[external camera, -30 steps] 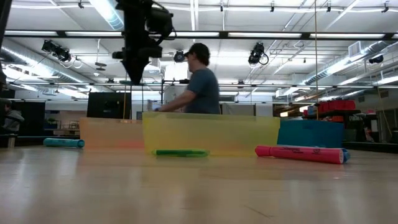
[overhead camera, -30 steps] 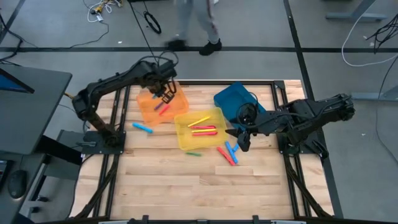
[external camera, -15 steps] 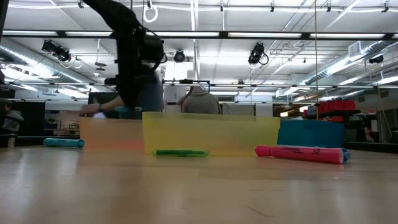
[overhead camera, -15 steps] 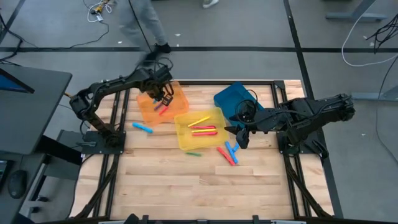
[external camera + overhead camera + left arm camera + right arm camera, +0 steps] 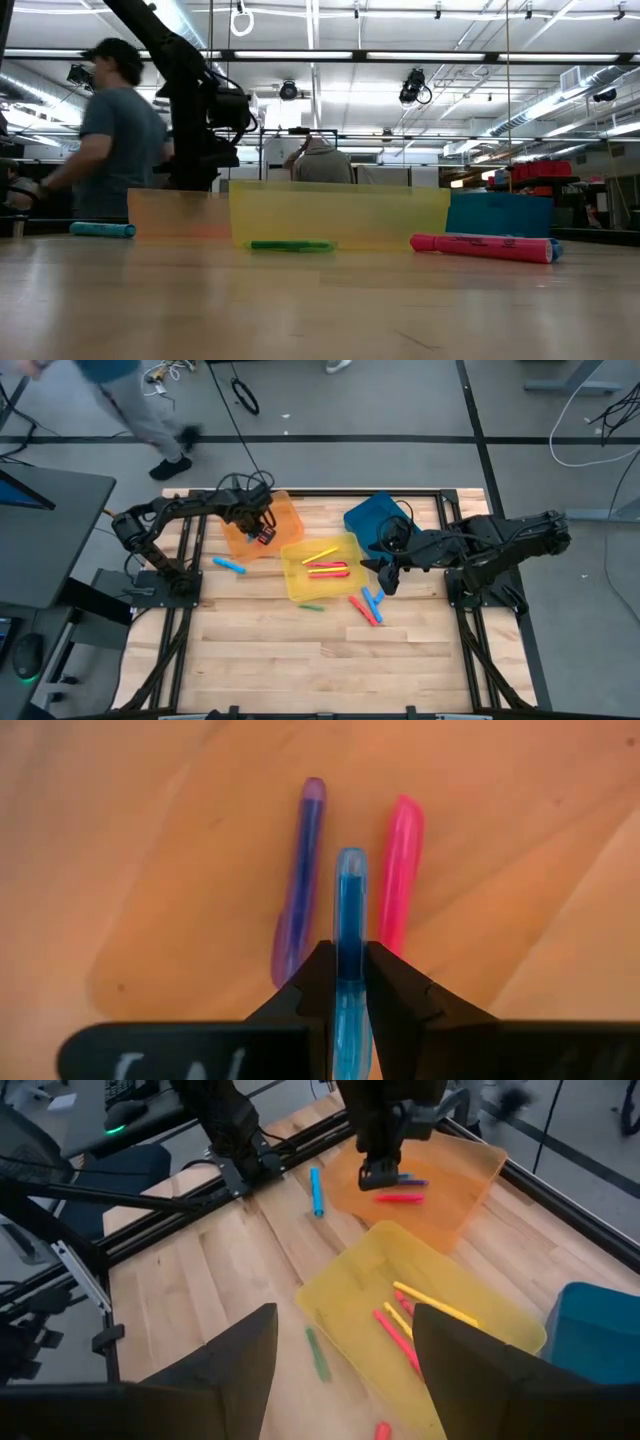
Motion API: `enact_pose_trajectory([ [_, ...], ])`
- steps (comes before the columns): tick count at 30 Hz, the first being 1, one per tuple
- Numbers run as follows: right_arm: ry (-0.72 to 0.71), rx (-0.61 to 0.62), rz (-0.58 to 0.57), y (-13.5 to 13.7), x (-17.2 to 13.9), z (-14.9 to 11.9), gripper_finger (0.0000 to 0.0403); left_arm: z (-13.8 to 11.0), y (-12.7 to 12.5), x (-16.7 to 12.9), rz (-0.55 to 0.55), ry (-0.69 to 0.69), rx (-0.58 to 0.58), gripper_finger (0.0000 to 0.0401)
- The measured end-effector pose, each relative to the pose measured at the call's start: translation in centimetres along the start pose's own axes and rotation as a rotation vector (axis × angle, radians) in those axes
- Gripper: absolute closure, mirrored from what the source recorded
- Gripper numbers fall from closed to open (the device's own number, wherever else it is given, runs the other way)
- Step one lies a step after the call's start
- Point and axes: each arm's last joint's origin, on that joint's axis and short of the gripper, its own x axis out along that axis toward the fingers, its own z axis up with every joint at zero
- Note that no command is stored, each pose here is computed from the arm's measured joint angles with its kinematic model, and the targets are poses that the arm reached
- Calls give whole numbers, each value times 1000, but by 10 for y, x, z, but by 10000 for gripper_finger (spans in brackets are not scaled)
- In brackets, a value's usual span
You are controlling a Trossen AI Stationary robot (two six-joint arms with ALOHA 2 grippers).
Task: Pick & Place Markers
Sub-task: Put the blue pen into the orange bin, then put the green pen into the orange bin
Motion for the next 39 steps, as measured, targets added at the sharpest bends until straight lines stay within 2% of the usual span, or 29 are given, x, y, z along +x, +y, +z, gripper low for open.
enact_pose_trajectory([
  [14, 2, 4, 4, 0, 0, 0, 167, -7, 0, 10, -10, 7, 31, 341],
  [18, 2, 4, 4, 0, 0, 0, 167, -7, -2, 10, -30, 7, 51, 316],
  [29, 2, 3, 4, 0, 0, 0, 167, -7, -6, 7, 0, 11, 69, 235],
  [34, 2, -3, 4, 0, 0, 0, 167, 4, -14, -13, 18, -4, 109, 233],
  [39, 13, -8, -3, -1, 0, -1, 167, 17, -31, -61, 21, -97, 183, 254],
])
